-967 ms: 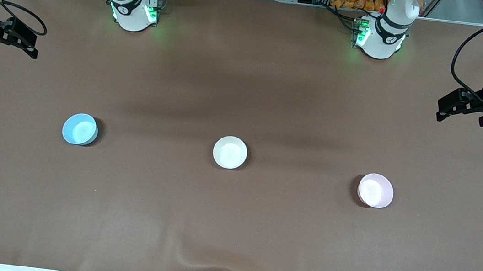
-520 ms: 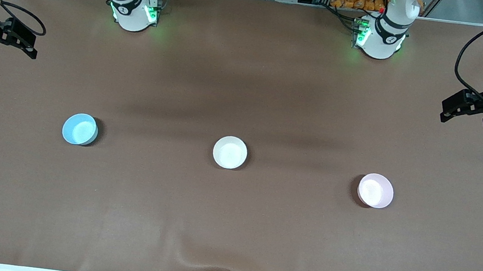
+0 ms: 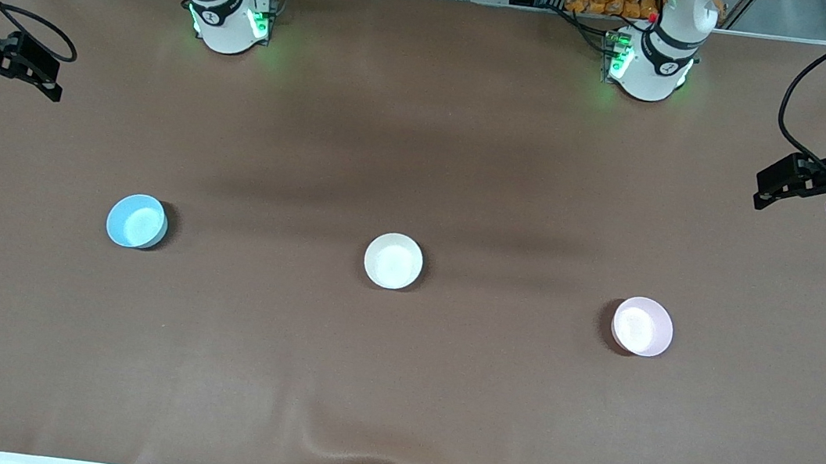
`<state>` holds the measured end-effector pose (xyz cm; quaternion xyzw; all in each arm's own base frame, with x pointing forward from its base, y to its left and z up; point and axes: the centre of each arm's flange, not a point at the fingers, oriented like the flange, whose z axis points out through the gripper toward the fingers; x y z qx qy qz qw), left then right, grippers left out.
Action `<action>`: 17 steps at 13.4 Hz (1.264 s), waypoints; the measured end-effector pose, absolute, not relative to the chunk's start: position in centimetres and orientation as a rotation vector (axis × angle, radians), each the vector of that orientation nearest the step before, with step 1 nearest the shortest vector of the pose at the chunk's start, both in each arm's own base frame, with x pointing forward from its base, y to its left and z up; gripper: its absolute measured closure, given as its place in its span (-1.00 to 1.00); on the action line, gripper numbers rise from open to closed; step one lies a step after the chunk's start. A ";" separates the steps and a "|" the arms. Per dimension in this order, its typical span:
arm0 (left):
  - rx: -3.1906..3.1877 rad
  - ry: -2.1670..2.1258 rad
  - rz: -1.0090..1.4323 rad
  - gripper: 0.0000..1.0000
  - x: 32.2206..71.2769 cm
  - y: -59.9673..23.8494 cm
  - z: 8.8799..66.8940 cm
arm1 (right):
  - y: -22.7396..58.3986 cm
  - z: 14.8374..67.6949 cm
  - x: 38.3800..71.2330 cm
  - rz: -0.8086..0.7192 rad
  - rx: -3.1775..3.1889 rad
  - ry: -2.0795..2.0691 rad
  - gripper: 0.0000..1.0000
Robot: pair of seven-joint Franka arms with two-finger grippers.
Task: Stack pink and blue bowls on white bowl
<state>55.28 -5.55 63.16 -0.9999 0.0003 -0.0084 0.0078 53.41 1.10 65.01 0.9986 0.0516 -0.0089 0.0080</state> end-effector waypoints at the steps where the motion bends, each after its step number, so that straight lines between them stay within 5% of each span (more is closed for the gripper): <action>1: -3.126 0.001 -0.028 -1.00 55.3 -5.6 63.2 | 1.1 65.0 53.4 -0.029 3.121 0.161 -1.00; 17: -3.126 -0.023 -0.031 -1.00 55.4 -4.7 63.3 | 0.8 64.7 53.2 -0.062 3.123 0.153 -1.00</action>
